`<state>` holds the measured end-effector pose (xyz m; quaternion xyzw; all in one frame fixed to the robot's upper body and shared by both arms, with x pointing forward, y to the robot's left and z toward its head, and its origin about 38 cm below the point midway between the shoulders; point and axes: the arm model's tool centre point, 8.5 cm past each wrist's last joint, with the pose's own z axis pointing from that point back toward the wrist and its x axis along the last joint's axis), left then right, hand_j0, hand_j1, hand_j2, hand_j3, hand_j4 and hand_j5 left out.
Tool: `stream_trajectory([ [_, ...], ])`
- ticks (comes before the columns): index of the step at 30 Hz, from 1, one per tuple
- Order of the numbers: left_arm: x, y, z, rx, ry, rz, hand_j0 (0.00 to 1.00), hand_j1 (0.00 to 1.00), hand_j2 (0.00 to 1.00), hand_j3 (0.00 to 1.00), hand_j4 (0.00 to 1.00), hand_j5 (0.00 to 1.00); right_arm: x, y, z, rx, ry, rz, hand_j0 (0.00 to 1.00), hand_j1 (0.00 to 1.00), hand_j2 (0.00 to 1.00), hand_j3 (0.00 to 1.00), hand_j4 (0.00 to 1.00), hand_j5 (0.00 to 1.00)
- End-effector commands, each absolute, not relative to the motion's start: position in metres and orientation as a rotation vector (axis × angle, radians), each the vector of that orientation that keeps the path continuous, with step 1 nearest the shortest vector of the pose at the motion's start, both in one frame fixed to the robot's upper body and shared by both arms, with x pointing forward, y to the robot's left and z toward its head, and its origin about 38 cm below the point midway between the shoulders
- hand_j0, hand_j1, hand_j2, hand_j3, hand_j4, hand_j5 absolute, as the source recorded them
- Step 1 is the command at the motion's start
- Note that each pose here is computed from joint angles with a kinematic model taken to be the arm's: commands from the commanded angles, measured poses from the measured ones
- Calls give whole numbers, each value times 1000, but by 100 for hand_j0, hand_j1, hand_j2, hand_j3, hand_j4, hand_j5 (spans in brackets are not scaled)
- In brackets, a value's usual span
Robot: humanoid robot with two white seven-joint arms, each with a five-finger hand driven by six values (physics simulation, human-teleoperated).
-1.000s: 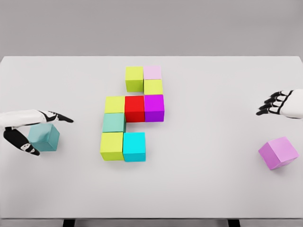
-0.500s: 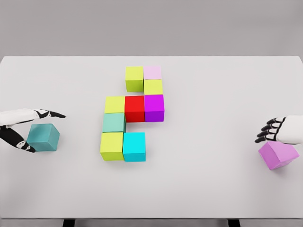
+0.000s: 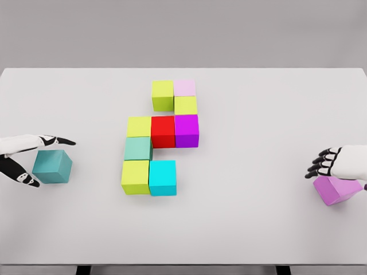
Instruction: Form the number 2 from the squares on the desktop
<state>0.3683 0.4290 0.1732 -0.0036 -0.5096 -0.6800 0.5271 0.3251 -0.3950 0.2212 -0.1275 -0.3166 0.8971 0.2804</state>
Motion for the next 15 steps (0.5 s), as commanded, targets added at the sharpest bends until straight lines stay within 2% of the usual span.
stream_trajectory([
  [1,369,430,174,-6,-1222,-1615,100,100,100,100,100,100,325,-396,221,-339,-845,2402,100,100,100,100,100,100],
  [4,368,430,172,-8,-1216,-1618,100,100,100,100,100,100,322,-396,216,-321,-838,2403,100,100,100,100,100,100],
  [11,367,430,172,-4,-1207,-1630,73,73,73,73,73,73,322,-396,216,-320,-834,2404,100,100,100,100,100,100],
  [15,367,430,171,-8,-1211,-1622,67,67,67,67,67,67,321,-396,213,-308,-832,2403,100,100,100,100,100,100],
])
